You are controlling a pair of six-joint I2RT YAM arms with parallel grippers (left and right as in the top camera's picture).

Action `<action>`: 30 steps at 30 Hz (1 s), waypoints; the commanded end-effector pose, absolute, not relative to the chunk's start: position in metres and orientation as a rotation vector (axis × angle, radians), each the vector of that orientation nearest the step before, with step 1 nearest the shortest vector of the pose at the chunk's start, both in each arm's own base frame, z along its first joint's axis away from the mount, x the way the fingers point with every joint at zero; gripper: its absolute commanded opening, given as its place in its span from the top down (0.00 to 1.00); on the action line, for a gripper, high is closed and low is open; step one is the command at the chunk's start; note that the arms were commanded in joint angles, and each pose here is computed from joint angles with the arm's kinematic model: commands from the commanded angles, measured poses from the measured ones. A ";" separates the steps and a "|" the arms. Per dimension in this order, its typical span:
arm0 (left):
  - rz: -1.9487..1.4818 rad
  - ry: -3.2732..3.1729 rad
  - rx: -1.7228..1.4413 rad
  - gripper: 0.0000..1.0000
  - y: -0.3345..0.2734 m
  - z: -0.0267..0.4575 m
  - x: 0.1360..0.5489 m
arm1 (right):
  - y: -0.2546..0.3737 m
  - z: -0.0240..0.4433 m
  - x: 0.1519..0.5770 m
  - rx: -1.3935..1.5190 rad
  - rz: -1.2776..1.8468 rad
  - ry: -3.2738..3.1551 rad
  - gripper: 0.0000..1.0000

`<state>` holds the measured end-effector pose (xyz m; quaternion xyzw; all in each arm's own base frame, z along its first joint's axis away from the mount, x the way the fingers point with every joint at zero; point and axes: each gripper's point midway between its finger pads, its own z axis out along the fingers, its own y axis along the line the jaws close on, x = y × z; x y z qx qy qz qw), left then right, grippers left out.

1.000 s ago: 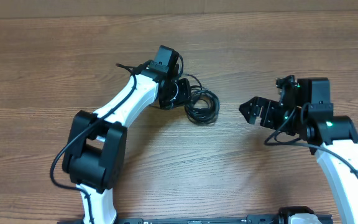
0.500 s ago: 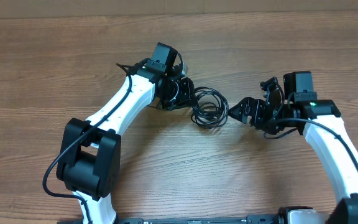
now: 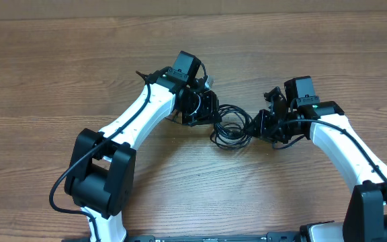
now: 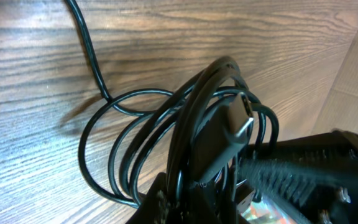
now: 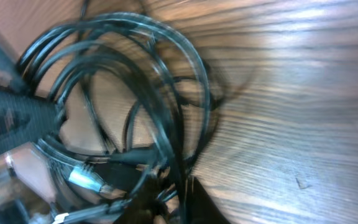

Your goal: Untangle cables

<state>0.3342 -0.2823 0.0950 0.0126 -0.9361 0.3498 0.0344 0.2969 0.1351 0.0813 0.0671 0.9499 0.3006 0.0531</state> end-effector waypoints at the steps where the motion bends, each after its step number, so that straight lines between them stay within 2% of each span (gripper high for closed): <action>1: 1.152 -2.869 -0.040 0.96 -0.287 0.114 0.331 | 0.123 0.077 0.306 0.304 0.789 2.895 0.96; 8: 1.143 -2.865 -0.028 0.96 -0.285 0.113 0.331 | 0.121 0.074 0.298 0.331 0.771 2.931 0.96; 11: 1.076 -2.931 0.003 0.91 -0.275 0.107 0.340 | 0.106 0.065 0.290 0.476 0.639 2.983 0.96; 14: 0.956 -3.024 0.036 0.96 -0.262 0.097 0.349 | 0.095 0.061 0.285 0.496 0.538 3.008 0.96; 26: 1.052 -2.982 0.043 0.96 -0.253 0.104 0.355 | 0.090 0.051 0.275 0.512 0.492 3.040 0.96; 30: 1.048 -2.969 0.213 0.96 -0.226 0.103 0.369 | 0.088 0.050 0.274 0.515 0.471 3.044 0.96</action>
